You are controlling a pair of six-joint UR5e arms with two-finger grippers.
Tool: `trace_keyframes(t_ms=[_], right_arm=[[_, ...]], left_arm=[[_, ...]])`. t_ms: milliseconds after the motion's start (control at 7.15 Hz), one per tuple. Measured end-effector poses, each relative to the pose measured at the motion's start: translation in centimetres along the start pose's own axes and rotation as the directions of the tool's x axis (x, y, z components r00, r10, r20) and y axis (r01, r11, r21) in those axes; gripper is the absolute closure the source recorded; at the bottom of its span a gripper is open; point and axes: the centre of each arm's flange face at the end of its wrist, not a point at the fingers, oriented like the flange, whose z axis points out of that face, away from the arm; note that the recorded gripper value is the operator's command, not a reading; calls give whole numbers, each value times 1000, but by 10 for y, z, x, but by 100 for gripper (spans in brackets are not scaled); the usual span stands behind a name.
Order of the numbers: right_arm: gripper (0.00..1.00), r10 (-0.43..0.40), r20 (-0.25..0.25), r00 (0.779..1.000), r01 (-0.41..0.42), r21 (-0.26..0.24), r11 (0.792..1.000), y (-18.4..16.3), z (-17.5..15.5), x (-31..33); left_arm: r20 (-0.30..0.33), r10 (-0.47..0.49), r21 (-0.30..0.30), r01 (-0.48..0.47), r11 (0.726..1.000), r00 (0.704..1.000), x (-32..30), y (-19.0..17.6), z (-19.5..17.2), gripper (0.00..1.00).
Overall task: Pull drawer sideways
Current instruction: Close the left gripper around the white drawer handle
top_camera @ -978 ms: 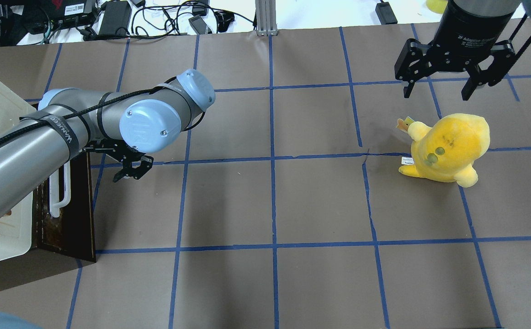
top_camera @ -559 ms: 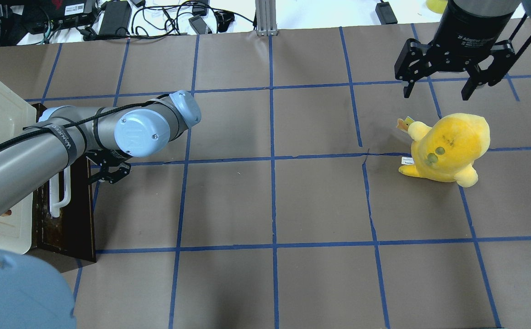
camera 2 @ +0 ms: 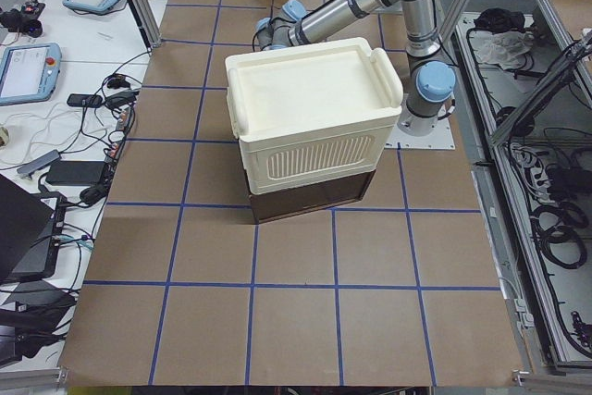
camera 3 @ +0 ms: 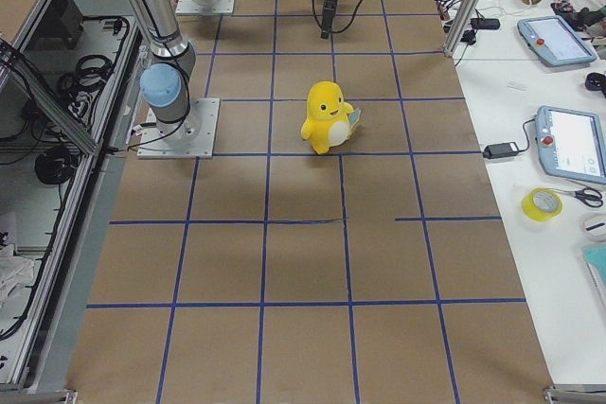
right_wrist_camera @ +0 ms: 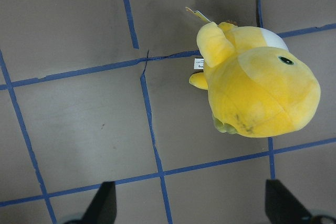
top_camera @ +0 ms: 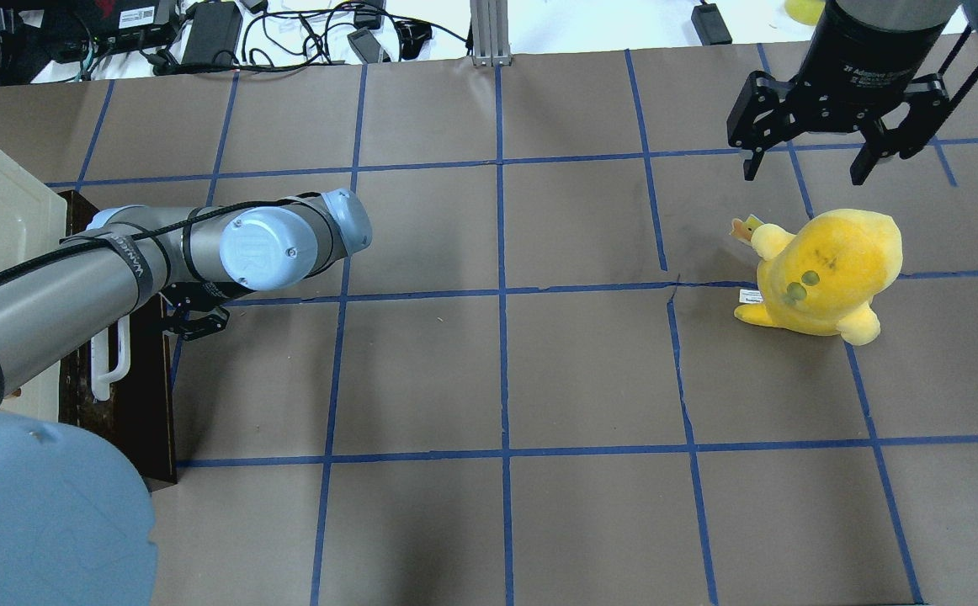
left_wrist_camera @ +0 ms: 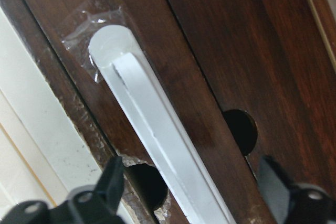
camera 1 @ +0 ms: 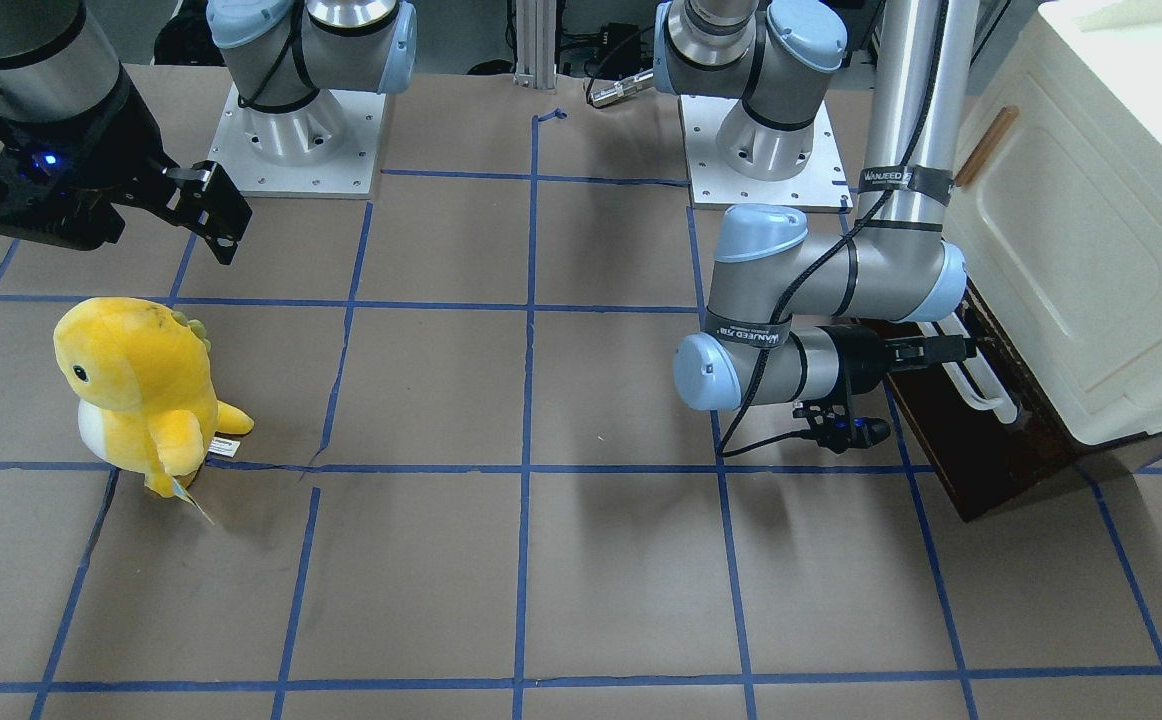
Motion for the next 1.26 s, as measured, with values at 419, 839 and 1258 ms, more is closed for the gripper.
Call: trace_keyframes(t_ms=[419,839,1258], right_arm=[[0,0,0,1000,0,0,1000,0,0,0],[0,0,0,1000,0,0,1000,0,0,0],[0,-1,0,1000,1,0,1000,0,0,0]], left_arm=[[46,10,2,-10,1000,999,-1,3,2,64],[60,-9,9,8,1000,998,-6,1,1,71],[59,-14,10,14,1000,998,-5,-2,0,71]])
